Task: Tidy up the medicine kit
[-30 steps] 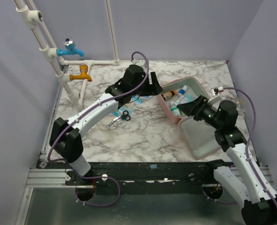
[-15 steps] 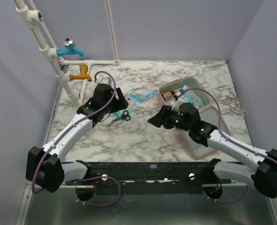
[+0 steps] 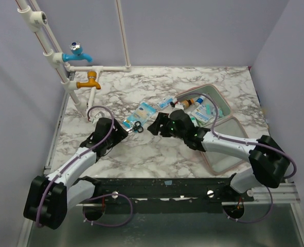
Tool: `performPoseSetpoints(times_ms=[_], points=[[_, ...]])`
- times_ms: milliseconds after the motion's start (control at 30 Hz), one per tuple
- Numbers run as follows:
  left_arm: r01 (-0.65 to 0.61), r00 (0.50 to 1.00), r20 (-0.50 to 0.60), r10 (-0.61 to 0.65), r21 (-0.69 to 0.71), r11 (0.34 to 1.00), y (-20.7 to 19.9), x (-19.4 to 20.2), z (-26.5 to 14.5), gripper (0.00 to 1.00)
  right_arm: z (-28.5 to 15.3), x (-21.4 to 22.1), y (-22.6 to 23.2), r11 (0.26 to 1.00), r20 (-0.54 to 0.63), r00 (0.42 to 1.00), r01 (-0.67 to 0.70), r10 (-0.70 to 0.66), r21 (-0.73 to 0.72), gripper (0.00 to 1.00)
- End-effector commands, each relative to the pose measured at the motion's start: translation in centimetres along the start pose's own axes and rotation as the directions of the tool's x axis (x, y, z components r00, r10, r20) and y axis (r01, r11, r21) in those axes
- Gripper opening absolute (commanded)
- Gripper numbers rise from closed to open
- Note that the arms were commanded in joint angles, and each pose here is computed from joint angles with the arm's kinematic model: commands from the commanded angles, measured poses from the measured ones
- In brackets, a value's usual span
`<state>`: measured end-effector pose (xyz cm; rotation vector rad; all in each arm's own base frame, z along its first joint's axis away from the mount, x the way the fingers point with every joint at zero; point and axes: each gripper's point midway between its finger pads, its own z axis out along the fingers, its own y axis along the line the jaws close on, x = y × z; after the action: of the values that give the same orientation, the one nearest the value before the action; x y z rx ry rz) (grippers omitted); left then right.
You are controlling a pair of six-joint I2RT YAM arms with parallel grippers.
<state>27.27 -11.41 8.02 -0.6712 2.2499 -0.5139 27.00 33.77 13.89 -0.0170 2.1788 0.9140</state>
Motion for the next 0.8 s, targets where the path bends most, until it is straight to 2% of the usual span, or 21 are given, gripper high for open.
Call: performPoseSetpoints(times_ms=[0, 200, 367, 767], points=[[0.081, 0.996, 0.038, -0.082, 0.017, 0.997, 0.3, -0.5, 1.5, 0.76, 2.1, -1.5, 0.0, 0.999, 0.068, 0.998, 0.013, -0.016, 0.039, 0.70], [0.117, 0.993, 0.006, -0.118, 0.030, 0.993, 0.7, 0.1, 2.9, 0.76, 4.6, -0.9, -0.6, 0.999, 0.078, 0.996, 0.029, -0.032, 0.042, 0.69], [0.122, 0.992, -0.013, -0.122, 0.014, 0.992, 1.2, 0.6, 3.7, 0.76, 7.4, 0.7, -1.0, 0.998, 0.037, 0.997, 0.065, -0.066, 0.027, 0.67], [0.108, 0.994, -0.018, -0.108, 0.018, 0.994, 1.2, 0.7, 3.6, 0.76, 12.2, 2.4, -2.4, 0.993, 0.042, 0.992, 0.119, -0.119, 0.021, 0.63]])
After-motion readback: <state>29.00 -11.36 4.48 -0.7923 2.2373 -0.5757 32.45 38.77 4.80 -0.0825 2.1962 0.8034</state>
